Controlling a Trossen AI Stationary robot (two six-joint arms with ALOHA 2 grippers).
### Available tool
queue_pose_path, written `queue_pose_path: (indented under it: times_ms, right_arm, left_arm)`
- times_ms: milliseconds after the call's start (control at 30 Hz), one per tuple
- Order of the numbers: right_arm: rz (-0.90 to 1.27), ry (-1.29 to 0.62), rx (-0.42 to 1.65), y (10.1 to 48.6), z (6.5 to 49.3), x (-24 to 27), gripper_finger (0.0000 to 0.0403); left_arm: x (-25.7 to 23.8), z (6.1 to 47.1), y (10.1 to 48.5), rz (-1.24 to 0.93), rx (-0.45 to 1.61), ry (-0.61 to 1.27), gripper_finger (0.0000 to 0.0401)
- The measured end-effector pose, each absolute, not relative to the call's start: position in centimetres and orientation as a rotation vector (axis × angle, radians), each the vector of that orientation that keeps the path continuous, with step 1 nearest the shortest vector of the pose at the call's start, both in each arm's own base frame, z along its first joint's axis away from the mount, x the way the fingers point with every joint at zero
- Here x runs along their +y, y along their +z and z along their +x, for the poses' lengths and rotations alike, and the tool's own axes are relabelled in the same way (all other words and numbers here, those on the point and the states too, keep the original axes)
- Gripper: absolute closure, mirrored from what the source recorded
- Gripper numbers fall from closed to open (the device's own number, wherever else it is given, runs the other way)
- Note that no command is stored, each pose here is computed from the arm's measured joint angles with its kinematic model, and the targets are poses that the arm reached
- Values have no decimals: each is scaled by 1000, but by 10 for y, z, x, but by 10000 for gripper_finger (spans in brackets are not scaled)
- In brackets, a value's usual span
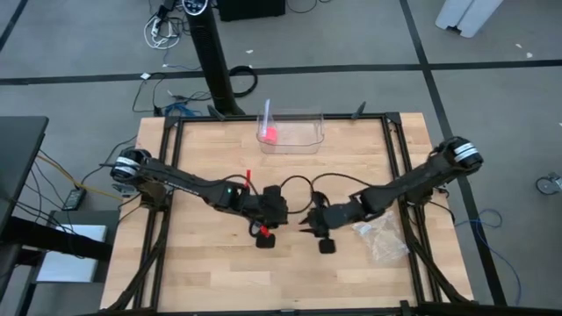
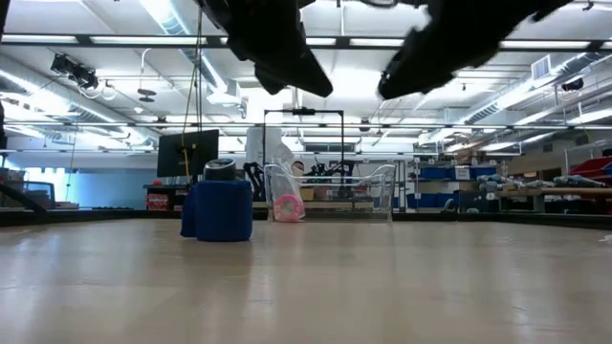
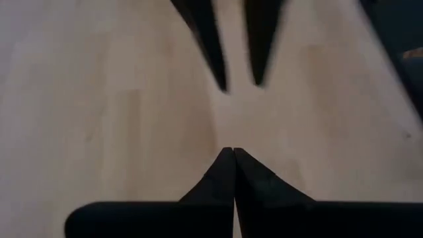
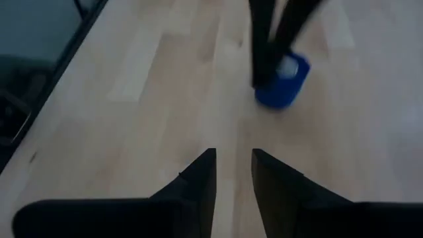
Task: Roll bandage
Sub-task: Put the rolled blue bandage into the transparent zip bag
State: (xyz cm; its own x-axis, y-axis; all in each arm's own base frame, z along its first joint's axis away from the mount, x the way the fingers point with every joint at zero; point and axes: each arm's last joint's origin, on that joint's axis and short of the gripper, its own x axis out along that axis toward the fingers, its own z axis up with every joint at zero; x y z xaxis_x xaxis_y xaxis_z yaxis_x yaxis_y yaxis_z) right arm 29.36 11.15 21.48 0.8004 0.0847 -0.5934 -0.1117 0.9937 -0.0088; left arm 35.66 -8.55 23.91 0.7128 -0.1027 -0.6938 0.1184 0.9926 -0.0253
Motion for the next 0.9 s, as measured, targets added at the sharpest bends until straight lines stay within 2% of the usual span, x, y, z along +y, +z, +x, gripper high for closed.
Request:
queue_pose_path:
  times_ms: [133,300,433,633,800,900]
  right_arm:
    - [-33,87,740,218,270,123,312]
    - [0,72,830,217,246,141,322]
    - [18,47,851,217,233,152,333]
    - [67,-7,1015,215,200,159,330]
    - [117,-40,1156,214,174,164,305]
    - [131,-156,1241,211,161,160,290]
  left_arm:
    - [-96,353,229,42,728,-172,398]
    - [-88,342,217,82,876,-1,399]
    - [-87,337,204,76,872,32,399]
    - [-87,328,183,-33,774,-73,399]
    - [-92,326,193,-122,621,-196,399]
    - [-97,329,200,-150,554,-254,396]
